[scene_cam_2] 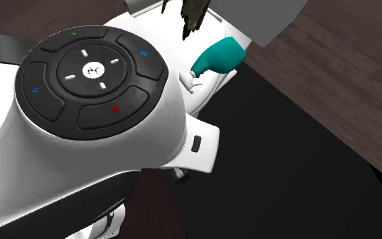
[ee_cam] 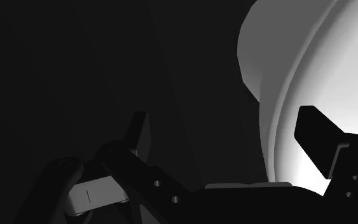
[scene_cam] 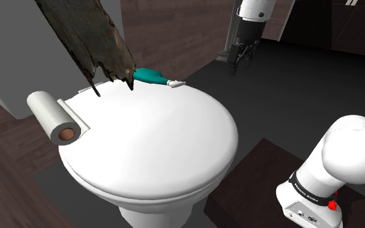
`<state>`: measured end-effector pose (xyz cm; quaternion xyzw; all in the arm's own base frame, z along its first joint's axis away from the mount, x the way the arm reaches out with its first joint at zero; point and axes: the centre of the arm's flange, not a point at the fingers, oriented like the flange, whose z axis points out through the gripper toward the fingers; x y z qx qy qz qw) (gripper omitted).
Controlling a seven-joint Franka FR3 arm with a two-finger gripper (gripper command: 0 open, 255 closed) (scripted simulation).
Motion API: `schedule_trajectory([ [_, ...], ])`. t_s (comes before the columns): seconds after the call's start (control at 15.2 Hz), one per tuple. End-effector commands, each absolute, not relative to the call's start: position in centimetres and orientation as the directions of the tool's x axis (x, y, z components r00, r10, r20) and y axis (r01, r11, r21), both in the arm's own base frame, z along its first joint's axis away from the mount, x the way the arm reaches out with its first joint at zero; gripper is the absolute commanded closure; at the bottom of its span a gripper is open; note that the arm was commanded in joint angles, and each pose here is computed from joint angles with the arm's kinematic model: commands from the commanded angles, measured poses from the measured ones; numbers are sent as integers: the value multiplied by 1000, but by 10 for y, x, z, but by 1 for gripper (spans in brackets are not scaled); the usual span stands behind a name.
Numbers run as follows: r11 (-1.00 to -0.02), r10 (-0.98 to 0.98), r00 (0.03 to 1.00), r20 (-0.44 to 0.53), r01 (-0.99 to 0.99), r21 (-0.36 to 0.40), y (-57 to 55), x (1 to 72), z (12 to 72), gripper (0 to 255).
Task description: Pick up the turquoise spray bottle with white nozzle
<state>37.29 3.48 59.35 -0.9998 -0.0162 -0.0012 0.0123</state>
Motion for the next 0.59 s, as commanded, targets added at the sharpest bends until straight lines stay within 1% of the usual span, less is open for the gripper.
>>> schedule_trajectory([
  [0.0,-998,40,999,-6,40,-42,48,393,589,0],
  [0.53,-992,75,997,-35,71,-108,109,476,579,0],
])
